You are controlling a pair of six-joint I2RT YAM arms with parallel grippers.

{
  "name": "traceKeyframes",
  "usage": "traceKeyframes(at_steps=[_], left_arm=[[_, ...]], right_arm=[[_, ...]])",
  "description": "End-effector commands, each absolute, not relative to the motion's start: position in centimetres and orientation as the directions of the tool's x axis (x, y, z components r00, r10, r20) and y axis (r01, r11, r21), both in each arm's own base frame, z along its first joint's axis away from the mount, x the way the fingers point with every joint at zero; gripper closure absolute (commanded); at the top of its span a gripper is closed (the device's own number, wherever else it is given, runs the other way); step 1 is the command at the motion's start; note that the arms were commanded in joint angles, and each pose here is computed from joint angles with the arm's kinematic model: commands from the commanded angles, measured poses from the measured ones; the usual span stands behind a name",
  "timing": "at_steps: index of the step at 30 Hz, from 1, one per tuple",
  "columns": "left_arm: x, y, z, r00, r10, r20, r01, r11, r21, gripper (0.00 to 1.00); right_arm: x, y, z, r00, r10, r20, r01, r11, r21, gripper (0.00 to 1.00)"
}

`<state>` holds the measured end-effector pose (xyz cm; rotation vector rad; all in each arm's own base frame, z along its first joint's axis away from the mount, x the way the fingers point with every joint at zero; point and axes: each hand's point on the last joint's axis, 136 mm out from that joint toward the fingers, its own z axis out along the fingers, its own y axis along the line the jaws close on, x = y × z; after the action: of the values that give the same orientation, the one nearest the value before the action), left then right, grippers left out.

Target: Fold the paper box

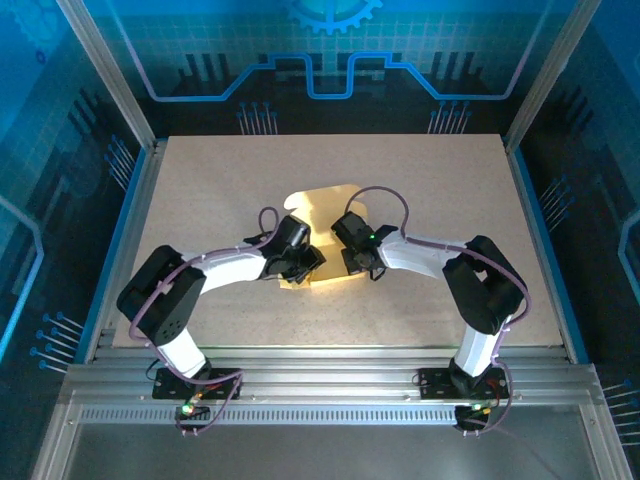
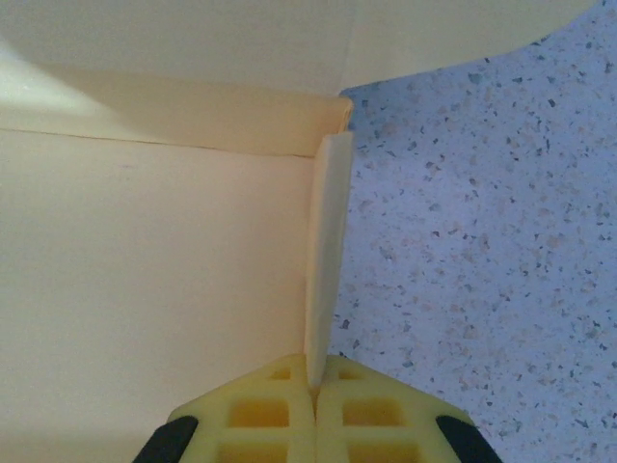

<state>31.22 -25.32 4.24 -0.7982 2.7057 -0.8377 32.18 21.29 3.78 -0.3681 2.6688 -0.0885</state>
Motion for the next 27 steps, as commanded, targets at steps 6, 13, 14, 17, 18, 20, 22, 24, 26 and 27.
traceKeyframes(at_steps=[6,13,14,17,18,20,22,24,26,27], left_arm=[[30.5,-28.5,4.4,-0.953,-0.303,0.02,-0.254,0.759,-0.6,0.65],[28.9,-29.5,3.9,-0.947,-0.266,0.179,-0.316,0.677,-0.665,0.68],[28.9,-29.6,4.0,-0.946,-0.267,0.183,-0.318,0.667,-0.673,0.68],[29.6,-29.5,5.1,-0.954,-0.271,0.131,-0.284,0.669,-0.686,0.67],[30.0,-29.3,5.7,-0.958,-0.269,0.101,-0.263,0.68,-0.684,0.66],[30.9,-28.7,7.2,-0.962,-0.271,0.029,-0.22,0.713,-0.666,0.64],[31.4,-27.5,8.8,-0.96,-0.274,-0.055,-0.181,0.759,-0.625,0.61],[31.5,-26.2,10.0,-0.952,-0.283,-0.12,-0.158,0.785,-0.599,0.56],[31.5,-25.0,11.3,-0.938,-0.298,-0.179,-0.142,0.798,-0.585,0.51],[31.4,-24.1,11.9,-0.925,-0.31,-0.22,-0.134,0.808,-0.574,0.48]], right_arm=[[29.6,19.4,1.1,-0.888,-0.382,-0.257,-0.332,0.918,-0.216,0.95],[29.7,19.1,0.6,-0.915,-0.313,-0.253,-0.277,0.946,-0.168,0.95],[29.7,19.1,0.6,-0.918,-0.304,-0.254,-0.272,0.95,-0.157,0.95],[29.8,19.2,0.6,-0.922,-0.287,-0.26,-0.258,0.956,-0.139,0.95],[29.8,19.1,0.5,-0.922,-0.287,-0.259,-0.257,0.956,-0.141,0.95],[29.9,19.0,0.6,-0.924,-0.282,-0.259,-0.251,0.957,-0.146,0.95],[29.9,18.8,0.8,-0.925,-0.272,-0.264,-0.24,0.96,-0.146,0.95],[30.0,18.8,0.9,-0.928,-0.255,-0.273,-0.226,0.965,-0.134,0.95],[30.1,18.9,1.1,-0.93,-0.237,-0.283,-0.215,0.971,-0.107,0.95],[30.2,18.9,1.1,-0.932,-0.223,-0.286,-0.206,0.975,-0.088,0.95]])
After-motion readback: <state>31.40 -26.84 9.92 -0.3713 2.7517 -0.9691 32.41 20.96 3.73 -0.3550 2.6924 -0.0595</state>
